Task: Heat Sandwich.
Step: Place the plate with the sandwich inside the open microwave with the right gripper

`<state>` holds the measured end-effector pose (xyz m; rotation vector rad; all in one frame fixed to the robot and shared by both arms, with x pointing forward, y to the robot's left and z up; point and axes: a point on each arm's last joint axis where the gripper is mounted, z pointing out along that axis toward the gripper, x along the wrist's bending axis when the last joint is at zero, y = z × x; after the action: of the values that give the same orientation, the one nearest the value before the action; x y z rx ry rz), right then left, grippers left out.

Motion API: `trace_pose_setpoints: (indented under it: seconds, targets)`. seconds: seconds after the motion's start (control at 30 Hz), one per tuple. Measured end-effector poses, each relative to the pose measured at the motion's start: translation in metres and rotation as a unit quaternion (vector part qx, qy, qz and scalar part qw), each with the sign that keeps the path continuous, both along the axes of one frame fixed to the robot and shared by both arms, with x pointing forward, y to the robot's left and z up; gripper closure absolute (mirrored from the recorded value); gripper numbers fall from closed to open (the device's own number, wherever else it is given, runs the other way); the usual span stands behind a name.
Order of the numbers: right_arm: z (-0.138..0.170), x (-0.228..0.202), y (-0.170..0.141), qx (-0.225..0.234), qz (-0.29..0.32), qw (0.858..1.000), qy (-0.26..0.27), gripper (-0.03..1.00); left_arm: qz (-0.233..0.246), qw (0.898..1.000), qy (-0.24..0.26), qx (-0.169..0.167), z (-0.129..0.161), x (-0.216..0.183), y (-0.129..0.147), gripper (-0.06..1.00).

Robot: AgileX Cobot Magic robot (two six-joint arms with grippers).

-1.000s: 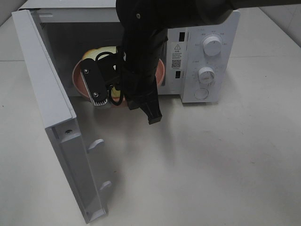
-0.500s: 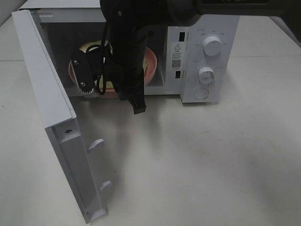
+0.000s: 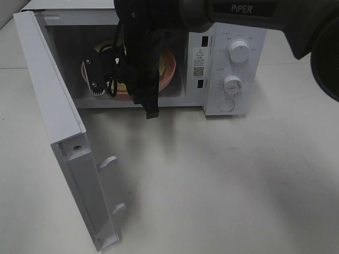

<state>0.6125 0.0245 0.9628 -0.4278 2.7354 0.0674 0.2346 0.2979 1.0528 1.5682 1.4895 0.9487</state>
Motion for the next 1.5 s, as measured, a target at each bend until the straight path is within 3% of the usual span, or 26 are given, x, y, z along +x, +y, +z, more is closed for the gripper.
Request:
trace_pose_setpoints:
  seconds: [1.03,1.2,1.33,1.37,1.4,1.5]
  targets:
    - [-0.020,0.032,-0.006,0.026,-0.018,0.999,-0.032,0.92,0.000,1.000,0.000,0.000,0.000,0.000,0.000,-0.05]
    - [-0.019,0.032,-0.006,0.033,-0.033,0.998,-0.030,0.87,0.000,1.000,0.000,0.000,0.000,0.000,0.000,-0.05]
    - [-0.017,0.034,-0.005,0.042,-0.048,0.997,-0.037,0.69,0.000,1.000,0.000,0.000,0.000,0.000,0.000,-0.05]
    - [-0.017,0.034,-0.005,0.042,-0.048,0.997,-0.037,0.69,0.000,1.000,0.000,0.000,0.000,0.000,0.000,-0.05]
    - [-0.016,0.035,-0.005,0.047,-0.050,0.997,-0.042,0.58,0.000,1.000,0.000,0.000,0.000,0.000,0.000,-0.05]
    - [-0.016,0.035,-0.005,0.055,-0.066,0.995,-0.042,0.38,0.000,1.000,0.000,0.000,0.000,0.000,0.000,-0.05]
